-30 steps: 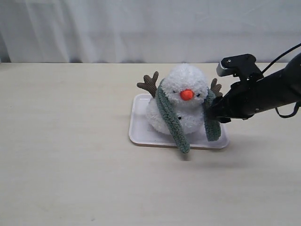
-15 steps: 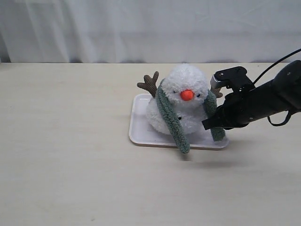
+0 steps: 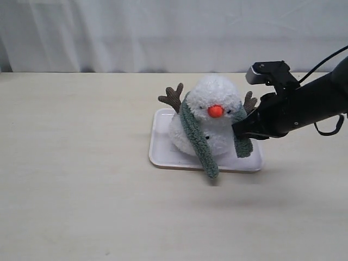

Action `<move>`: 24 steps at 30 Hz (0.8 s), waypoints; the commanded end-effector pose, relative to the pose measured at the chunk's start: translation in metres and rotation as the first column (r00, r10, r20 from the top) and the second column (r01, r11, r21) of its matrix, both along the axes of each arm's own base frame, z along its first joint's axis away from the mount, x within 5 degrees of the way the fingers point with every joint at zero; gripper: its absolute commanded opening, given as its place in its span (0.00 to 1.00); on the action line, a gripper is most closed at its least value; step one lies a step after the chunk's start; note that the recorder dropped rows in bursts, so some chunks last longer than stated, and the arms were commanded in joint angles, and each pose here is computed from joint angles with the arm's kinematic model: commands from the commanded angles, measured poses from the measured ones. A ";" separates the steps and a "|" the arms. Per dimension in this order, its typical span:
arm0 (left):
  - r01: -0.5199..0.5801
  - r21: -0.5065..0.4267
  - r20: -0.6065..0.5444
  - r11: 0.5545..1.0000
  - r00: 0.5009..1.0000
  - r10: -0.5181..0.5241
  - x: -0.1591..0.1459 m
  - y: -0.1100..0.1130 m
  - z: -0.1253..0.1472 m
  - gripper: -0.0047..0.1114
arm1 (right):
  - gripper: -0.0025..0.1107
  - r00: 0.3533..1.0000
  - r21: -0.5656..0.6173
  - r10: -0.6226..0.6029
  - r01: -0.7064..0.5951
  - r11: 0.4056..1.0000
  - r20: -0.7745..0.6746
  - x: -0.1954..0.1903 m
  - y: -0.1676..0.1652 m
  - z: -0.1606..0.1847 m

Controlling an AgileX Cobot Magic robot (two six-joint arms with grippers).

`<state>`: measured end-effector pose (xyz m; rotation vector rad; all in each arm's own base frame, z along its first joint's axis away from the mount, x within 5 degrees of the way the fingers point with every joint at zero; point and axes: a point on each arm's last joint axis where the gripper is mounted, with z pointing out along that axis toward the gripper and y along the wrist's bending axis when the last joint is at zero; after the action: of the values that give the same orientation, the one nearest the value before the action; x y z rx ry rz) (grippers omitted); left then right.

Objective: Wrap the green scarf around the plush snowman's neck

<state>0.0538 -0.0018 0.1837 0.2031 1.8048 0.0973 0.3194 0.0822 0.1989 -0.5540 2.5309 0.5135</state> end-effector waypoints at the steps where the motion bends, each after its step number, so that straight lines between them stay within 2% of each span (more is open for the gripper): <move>1: 0.001 -0.007 0.011 1.000 1.000 -0.001 0.000 0.000 0.001 0.04 | 0.06 0.995 0.084 0.026 -0.018 0.996 -0.098 -0.006 0.007 0.009; 7: 0.001 -0.007 0.011 1.000 1.000 -0.001 0.000 0.000 0.001 0.04 | 0.06 0.987 0.087 0.026 -0.012 0.996 -0.161 -0.005 0.008 -0.005; 15: 0.001 -0.007 0.011 1.000 1.000 -0.001 0.000 0.000 0.001 0.04 | 0.06 0.964 0.074 0.008 0.012 0.997 -0.267 0.003 0.009 -0.044; 24: 0.001 -0.007 0.011 1.000 1.000 -0.001 0.000 0.000 0.001 0.04 | 0.06 0.966 0.080 0.044 -0.024 0.996 -0.256 0.004 0.010 -0.051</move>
<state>0.0538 -0.0018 0.1837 0.2031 1.8048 0.0973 0.3222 0.0914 0.1465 -0.5089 2.7609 0.7251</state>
